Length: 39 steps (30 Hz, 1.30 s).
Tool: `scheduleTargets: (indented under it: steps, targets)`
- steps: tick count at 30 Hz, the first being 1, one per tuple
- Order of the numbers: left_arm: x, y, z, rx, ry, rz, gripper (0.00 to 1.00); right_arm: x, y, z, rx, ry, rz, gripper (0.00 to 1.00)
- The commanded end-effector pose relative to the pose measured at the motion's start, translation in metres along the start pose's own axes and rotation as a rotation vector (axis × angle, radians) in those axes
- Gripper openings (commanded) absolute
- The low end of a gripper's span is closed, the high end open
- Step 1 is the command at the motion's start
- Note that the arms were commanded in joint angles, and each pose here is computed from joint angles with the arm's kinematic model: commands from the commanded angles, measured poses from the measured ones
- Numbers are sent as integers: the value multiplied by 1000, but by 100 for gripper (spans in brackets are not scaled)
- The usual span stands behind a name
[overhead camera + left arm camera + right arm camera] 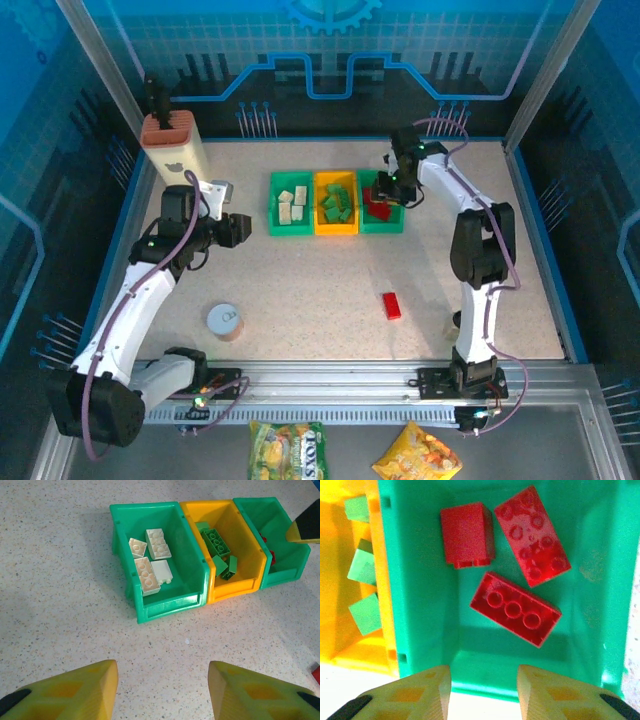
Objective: Sort the legos into containers by color
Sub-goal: Pick up the lego from the bottom-center of the table.
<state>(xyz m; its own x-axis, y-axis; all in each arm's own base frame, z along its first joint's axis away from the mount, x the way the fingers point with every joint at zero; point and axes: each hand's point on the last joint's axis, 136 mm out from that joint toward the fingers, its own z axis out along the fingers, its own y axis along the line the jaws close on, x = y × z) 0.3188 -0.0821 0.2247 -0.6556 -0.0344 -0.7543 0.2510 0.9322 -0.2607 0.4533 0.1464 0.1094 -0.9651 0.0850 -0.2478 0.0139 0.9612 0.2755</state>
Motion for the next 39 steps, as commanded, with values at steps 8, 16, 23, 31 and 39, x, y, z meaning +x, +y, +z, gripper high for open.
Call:
scheduleTargets:
  steps: [8,16,23,31,39]
  targets:
    - [-2,-6,-2,22,-11,29,52,70,-11,-23,172,57,-86,41]
    - [-4,-8,-3,30,-15,27,52,138,-14,-23,242,148,-122,43]
    - [-4,-8,-3,32,-15,27,52,197,-14,-13,270,239,-137,43]
    - [-4,-8,-4,30,-18,27,52,246,-13,-2,283,313,-150,44]
    - [-4,-8,-4,31,-18,28,52,274,-20,6,320,359,-146,45]
